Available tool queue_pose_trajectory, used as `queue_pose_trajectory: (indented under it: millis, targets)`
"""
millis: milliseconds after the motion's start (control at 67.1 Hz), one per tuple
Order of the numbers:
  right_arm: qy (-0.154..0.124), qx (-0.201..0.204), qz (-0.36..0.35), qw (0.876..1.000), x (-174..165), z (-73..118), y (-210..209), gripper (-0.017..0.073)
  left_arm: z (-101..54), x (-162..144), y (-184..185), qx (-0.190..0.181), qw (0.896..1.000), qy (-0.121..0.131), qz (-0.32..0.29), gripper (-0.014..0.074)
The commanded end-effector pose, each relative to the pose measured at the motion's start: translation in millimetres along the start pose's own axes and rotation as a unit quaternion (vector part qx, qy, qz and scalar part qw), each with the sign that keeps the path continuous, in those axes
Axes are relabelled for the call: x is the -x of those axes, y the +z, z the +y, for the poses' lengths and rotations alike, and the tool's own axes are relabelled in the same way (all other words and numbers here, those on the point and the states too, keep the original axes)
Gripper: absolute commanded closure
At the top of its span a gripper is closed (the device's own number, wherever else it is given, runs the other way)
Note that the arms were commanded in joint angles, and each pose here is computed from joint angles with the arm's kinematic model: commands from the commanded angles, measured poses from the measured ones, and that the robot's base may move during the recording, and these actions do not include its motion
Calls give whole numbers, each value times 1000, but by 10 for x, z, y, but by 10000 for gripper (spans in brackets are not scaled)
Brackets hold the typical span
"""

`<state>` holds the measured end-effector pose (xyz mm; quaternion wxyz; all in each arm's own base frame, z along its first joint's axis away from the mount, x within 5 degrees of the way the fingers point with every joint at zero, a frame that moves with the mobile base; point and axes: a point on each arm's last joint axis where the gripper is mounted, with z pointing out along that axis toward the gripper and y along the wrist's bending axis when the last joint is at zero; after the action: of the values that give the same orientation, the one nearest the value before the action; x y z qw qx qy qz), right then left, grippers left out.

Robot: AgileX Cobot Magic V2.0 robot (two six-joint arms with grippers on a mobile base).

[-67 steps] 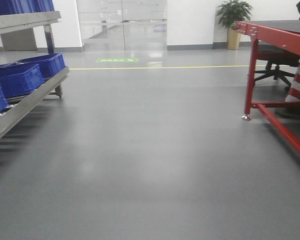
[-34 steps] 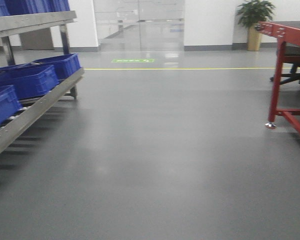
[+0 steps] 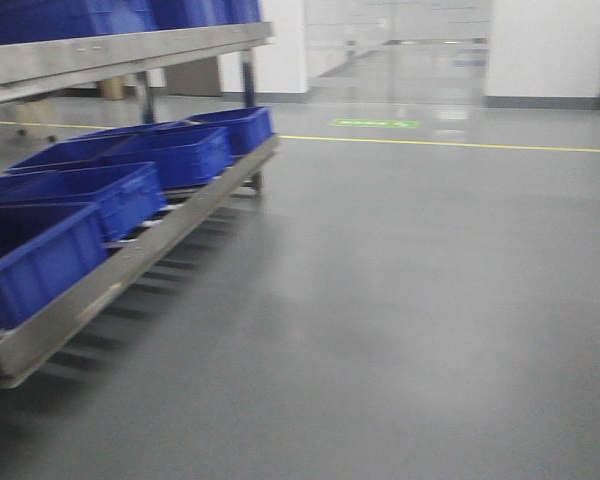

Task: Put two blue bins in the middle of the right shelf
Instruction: 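Turn the base toward the other roller shelf rack holding the bin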

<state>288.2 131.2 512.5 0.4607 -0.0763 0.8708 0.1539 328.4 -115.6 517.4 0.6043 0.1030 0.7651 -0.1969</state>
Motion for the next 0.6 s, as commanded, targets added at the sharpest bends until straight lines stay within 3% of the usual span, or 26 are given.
queue_pose_trajectory:
  millis: [0, 581]
  targets:
    - [-12, 5, -10, 1000, 25, 2, -77, 712, 5, 122, 0, -3, 998, -18, -58, 704]
    - [-12, 5, -10, 1000, 25, 2, -77, 712, 45, 32, 163, 0, 999, -21, -42, 704]
